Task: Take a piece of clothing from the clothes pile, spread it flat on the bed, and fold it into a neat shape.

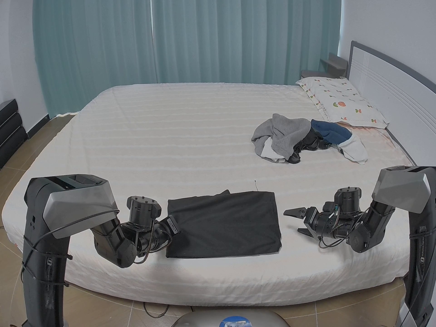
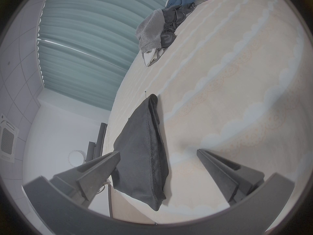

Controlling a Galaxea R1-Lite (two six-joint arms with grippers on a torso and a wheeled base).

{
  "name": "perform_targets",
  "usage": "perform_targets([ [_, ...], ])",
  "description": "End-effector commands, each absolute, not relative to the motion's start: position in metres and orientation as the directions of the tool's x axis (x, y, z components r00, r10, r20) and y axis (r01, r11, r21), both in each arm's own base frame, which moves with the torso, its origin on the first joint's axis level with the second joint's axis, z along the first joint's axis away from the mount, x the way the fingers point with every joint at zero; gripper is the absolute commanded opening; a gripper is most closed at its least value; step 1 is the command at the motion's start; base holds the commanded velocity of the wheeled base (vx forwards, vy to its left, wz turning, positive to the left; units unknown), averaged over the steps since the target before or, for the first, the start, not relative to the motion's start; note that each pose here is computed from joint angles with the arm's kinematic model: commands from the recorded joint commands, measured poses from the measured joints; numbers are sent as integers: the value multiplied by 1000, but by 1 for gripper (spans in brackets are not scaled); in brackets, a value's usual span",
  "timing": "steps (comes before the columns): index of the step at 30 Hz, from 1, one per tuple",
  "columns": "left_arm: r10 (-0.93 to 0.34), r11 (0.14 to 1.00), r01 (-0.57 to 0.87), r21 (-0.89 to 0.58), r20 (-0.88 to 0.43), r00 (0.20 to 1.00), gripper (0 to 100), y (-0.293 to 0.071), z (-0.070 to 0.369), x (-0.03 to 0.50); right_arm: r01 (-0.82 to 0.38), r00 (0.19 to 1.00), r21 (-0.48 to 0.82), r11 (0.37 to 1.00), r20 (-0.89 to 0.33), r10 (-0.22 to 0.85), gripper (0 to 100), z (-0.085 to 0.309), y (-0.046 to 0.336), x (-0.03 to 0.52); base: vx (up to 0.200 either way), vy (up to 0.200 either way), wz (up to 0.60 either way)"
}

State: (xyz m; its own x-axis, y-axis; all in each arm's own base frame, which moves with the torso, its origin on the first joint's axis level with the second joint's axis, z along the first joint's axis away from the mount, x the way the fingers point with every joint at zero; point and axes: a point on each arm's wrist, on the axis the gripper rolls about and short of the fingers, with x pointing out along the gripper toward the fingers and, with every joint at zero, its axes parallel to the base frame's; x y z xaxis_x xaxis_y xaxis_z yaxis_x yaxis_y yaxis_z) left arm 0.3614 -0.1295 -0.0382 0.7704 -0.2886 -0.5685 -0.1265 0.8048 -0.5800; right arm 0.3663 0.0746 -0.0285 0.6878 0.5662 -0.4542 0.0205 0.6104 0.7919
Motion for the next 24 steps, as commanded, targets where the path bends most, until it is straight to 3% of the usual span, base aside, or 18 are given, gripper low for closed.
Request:
perform_targets([
  [1, -280, 806, -132, -577, -568, 774, 0, -129, -38, 362, 20, 688, 792, 610, -454, 567, 100, -29, 75, 367, 0, 0, 0],
  [9, -271, 801, -147, -580, -571, 775, 0, -129, -38, 361, 21, 688, 792, 610, -454, 566, 100, -29, 74, 367, 0, 0, 0],
  [24, -259, 786, -178, -592, -577, 775, 0, -125, -36, 357, 22, 688, 792, 610, -455, 566, 100, -29, 74, 366, 0, 200, 0],
])
